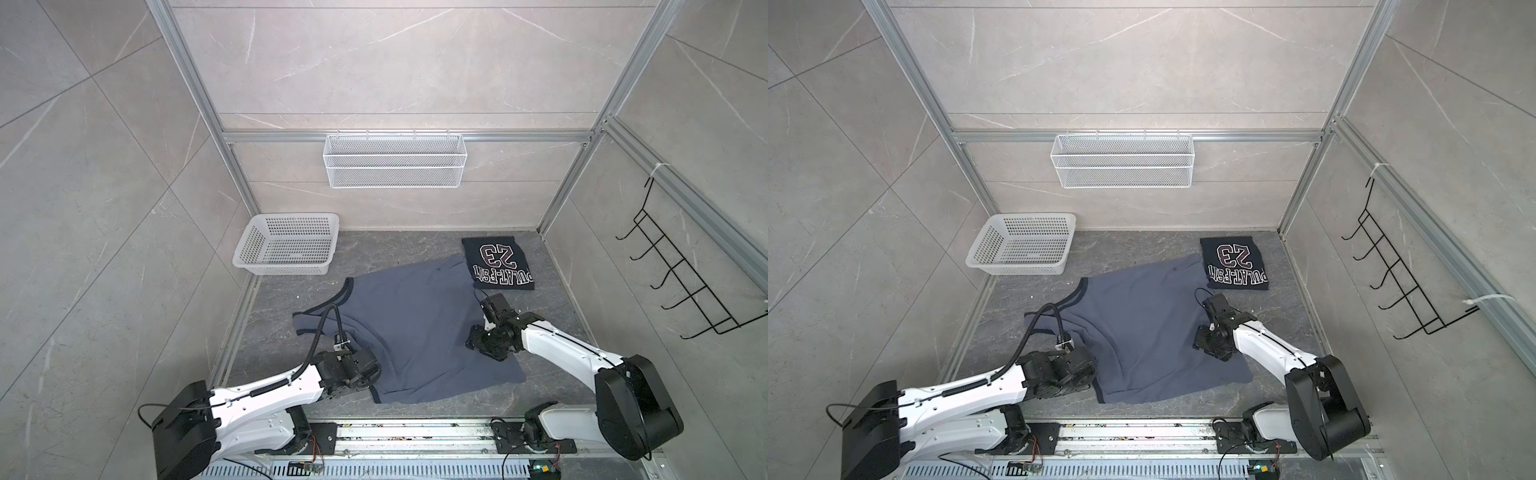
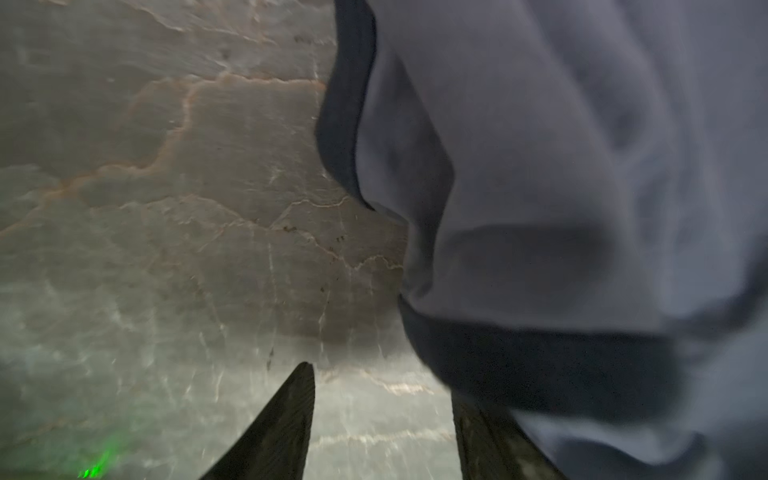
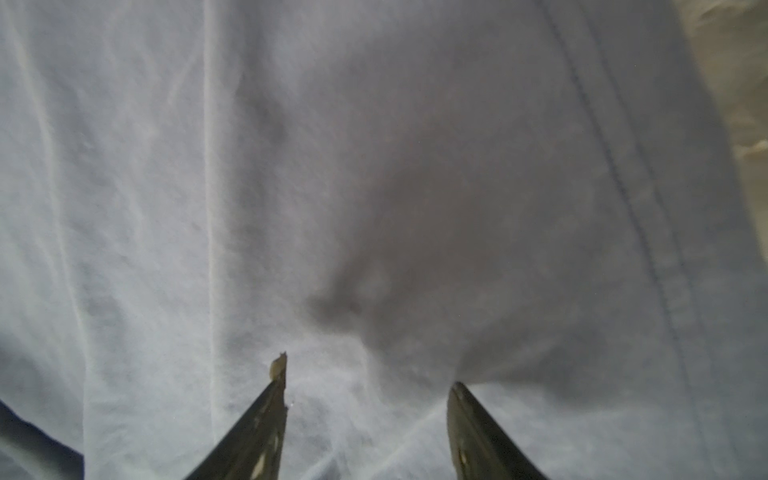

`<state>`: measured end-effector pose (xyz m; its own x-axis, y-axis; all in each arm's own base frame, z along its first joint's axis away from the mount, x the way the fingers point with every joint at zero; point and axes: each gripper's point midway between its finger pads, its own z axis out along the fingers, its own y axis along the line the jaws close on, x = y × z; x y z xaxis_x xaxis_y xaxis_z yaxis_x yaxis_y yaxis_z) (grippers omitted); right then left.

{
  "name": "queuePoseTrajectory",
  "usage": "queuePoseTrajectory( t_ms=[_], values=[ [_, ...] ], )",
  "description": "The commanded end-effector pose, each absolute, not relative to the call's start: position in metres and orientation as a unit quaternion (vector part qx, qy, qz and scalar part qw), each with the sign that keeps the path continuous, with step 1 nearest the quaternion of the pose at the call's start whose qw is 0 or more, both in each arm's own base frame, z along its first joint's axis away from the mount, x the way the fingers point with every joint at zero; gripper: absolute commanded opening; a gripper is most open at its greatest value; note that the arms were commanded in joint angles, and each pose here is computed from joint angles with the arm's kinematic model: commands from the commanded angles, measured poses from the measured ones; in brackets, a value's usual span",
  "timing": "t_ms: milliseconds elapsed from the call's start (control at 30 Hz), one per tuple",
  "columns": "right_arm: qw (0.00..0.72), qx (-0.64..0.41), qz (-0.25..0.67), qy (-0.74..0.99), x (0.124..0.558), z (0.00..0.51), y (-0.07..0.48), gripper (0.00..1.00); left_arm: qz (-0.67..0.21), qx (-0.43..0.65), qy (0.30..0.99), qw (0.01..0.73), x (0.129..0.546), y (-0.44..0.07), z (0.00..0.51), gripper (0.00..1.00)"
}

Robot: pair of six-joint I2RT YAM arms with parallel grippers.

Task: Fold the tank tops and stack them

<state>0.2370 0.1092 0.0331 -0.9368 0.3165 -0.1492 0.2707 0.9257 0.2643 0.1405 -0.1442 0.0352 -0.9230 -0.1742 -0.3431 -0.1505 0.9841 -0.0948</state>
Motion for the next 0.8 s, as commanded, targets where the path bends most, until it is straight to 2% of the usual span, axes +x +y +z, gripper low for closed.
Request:
queuePoseTrajectory(
  t_ms=[0, 233, 433, 567, 633, 767],
  values=[
    [0.098, 0.147, 0.123, 0.977, 0.239, 0.037, 0.112, 0.63, -0.045, -0.068, 0.971, 0.226, 0.161, -0.158, 0.04, 0.51],
    [0.092, 0.148, 0.128, 0.976, 0.238, 0.033, 0.114, 0.63, -0.001, -0.071, 0.962, 0.262, 0.179, -0.155, 0.043, 0.41],
    [0.096, 0.144, 0.122, 0.977, 0.24, 0.033, 0.112, 0.63, 0.051, -0.086, 0.959, 0.264, 0.178, -0.138, 0.048, 0.25],
    [0.094, 0.15, 0.105, 0.979, 0.241, 0.028, 0.107, 0.63, 0.102, -0.102, 0.959, 0.245, 0.168, -0.117, 0.053, 0.07],
    [0.094, 0.153, 0.095, 0.979, 0.243, 0.026, 0.103, 0.64, 0.137, -0.117, 0.957, 0.228, 0.157, -0.099, 0.056, 0.01],
    [0.091, 0.17, 0.073, 0.979, 0.247, 0.02, 0.091, 0.64, 0.223, -0.151, 0.942, 0.199, 0.132, -0.057, 0.074, 0.0]
  ],
)
